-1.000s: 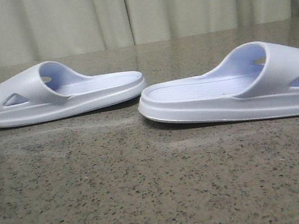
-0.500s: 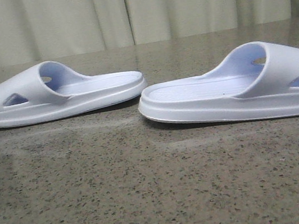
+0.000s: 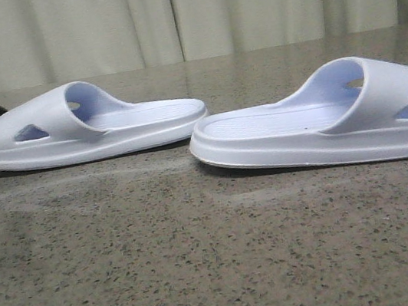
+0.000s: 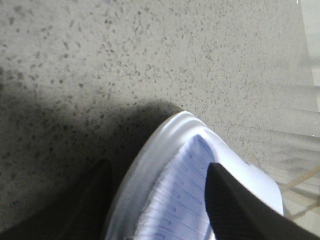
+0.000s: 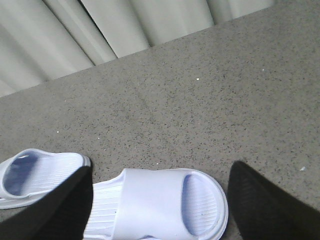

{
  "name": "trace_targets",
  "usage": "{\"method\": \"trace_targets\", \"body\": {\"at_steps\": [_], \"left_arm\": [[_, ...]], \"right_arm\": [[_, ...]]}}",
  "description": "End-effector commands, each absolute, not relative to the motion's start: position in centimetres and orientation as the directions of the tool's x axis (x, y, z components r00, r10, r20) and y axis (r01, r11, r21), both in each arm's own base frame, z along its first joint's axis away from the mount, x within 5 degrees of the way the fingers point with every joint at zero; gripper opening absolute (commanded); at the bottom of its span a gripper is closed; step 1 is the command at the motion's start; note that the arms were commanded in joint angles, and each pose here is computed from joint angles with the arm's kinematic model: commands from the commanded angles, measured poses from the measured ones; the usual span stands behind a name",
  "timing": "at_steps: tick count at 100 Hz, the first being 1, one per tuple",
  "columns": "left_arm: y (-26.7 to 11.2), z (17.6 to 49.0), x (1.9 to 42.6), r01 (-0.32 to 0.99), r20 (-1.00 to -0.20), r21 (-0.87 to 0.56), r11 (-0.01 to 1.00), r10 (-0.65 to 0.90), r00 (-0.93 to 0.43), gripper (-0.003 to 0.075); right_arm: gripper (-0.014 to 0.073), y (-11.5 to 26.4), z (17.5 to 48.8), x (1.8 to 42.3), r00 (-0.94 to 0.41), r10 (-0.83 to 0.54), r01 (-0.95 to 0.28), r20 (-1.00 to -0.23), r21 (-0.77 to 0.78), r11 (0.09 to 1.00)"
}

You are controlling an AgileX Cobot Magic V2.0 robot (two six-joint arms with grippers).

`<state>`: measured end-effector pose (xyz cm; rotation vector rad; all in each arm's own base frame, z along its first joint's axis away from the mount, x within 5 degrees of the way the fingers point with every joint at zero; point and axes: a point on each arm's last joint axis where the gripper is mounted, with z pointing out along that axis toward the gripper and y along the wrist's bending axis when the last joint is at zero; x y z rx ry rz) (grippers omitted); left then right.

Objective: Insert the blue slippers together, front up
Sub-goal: 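Close the left gripper on the slipper heel and lift it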

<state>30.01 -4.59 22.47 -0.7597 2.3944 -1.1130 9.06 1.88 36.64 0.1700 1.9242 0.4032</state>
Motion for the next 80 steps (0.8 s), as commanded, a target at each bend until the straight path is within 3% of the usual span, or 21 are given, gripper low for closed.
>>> {"method": "trace_targets", "body": {"at_steps": [1, 13, 38, 66, 80], "left_arm": [[-5.1, 23.2, 29.8, -0.277, -0.105, -0.806, 0.523, -0.587, -0.803, 0.0369], [-5.1, 23.2, 29.8, -0.278, -0.108, -0.805, 0.523, -0.591, -0.799, 0.0311], [-4.9, 23.2, 29.9, -0.222, -0.18, -0.786, 0.577, -0.557, -0.811, 0.0014], [-4.9, 23.3, 29.9, -0.189, -0.202, -0.793, 0.58, -0.542, -0.816, 0.0016], [-5.3, 24.8, 30.1, -0.058, -0.223, -0.884, 0.465, -0.526, -0.82, 0.0016]], "right_arm": [[0.0488, 1.8, 38.3, 9.3, -0.288, 0.32, -0.099, -0.903, 0.36, 0.928], [0.0488, 1.8, 38.3, 9.3, -0.288, 0.32, -0.099, -0.903, 0.36, 0.928], [0.0488, 1.8, 38.3, 9.3, -0.288, 0.32, -0.099, -0.903, 0.36, 0.928], [0.0487, 1.8, 38.3, 9.3, -0.288, 0.32, -0.099, -0.903, 0.36, 0.928], [0.0487, 1.8, 38.3, 9.3, -0.288, 0.32, -0.099, -0.903, 0.36, 0.928]]}}
